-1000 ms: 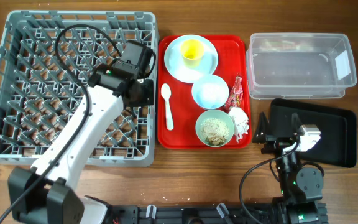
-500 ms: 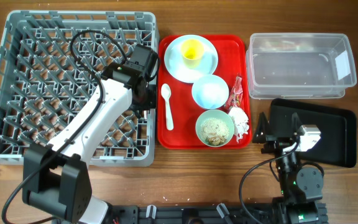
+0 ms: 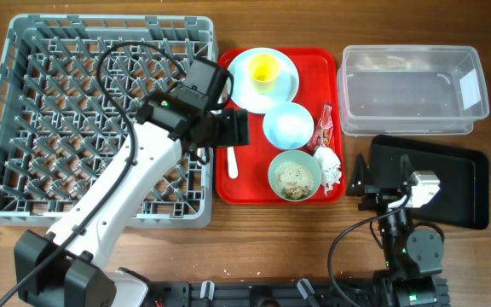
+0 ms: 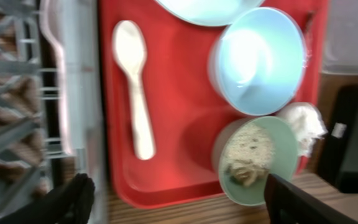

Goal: Sort waste into correct bins and load items into the dishwasher rack
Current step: 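Return the left gripper to the tray and grasp the white spoon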

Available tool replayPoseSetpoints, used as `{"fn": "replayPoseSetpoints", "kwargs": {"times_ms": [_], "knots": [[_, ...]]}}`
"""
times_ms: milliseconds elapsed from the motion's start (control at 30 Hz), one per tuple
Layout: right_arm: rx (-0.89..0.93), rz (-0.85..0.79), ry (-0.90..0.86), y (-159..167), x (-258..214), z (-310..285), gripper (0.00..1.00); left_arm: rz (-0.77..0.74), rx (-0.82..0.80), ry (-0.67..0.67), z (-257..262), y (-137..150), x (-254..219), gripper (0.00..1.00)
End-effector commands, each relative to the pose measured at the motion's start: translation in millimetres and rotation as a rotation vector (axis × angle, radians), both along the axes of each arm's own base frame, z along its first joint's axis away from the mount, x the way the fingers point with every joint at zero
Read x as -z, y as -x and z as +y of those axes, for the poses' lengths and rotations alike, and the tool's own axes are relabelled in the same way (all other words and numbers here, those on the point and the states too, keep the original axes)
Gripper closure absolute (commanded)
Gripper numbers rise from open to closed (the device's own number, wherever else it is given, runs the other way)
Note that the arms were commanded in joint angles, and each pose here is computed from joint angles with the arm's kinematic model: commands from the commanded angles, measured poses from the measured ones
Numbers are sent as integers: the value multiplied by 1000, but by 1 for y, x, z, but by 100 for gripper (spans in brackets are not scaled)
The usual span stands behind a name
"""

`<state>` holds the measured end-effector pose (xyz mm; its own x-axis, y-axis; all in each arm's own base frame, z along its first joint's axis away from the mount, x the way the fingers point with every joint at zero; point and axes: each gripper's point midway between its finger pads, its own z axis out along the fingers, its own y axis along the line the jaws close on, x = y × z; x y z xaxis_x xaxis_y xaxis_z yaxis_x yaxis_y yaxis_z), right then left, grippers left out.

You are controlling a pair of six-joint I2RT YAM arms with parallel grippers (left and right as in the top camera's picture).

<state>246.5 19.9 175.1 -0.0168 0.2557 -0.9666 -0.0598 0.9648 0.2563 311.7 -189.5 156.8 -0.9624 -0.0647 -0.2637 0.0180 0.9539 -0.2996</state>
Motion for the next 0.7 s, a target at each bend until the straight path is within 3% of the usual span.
{"fn": "replayPoseSetpoints", "kwargs": {"times_ms": [0,267,433,667], "knots": [[-13,-9,7,0,-2,3,0,-11,39,9,-29,9,1,59],[-13,-9,7,0,-2,3,0,-92,-188,-378,-29,2,75,65],[-13,-9,7,0,-2,3,0,-39,-211,-462,-19,-4,115,65],[-13,-9,7,0,-2,3,0,-7,-204,-461,-20,0,122,65]]}}
